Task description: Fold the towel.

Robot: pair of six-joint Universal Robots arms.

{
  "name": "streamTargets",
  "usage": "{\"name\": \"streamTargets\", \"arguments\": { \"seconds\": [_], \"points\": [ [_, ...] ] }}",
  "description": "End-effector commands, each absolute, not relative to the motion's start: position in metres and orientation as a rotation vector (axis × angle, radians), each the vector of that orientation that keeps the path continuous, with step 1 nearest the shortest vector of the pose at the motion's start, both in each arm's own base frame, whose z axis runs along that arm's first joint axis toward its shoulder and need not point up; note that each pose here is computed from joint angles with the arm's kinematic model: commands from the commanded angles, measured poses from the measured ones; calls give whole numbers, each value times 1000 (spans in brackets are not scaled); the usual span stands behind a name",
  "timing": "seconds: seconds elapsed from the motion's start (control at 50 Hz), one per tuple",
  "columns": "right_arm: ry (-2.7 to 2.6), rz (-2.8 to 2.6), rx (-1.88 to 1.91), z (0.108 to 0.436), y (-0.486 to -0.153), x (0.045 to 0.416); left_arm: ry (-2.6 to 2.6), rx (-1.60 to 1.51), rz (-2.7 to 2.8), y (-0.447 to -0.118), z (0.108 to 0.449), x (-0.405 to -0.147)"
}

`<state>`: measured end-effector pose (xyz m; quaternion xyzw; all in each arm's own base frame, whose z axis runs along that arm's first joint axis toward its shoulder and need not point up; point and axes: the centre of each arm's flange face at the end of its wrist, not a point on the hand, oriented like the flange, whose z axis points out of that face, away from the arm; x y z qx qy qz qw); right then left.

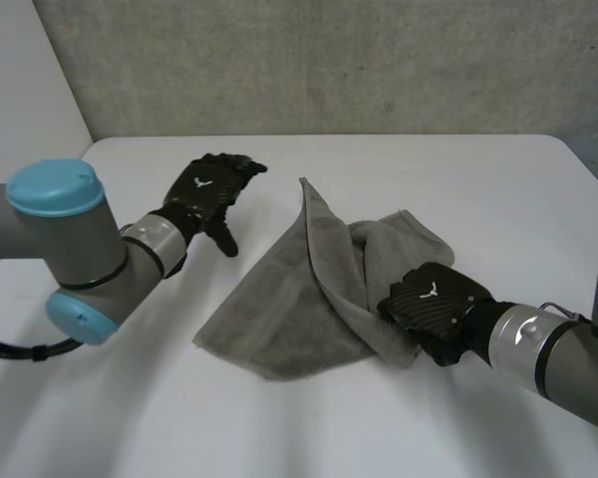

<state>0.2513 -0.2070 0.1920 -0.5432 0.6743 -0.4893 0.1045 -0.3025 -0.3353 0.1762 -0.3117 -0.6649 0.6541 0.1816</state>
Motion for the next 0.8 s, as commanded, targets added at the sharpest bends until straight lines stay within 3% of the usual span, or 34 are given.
{"name": "streamTargets", "arguments": {
  "seconds": [0.02, 0.32, 0.56, 0.8],
  "points": [
    [1928, -1448, -1597, 208, -199, 252, -1709, -1057, 1873, -341, 164, -328],
    [1882, -1426, -1587, 221, -187, 253, -1514, -1155, 1864, -367, 149, -378],
    [1848, -1501, -1582, 239, -181, 250, -1464, -1219, 1748, -359, 133, -408],
    [1828, -1506, -1581, 242, -180, 251, -1433, -1291, 1775, -358, 116, -415]
  ]
}}
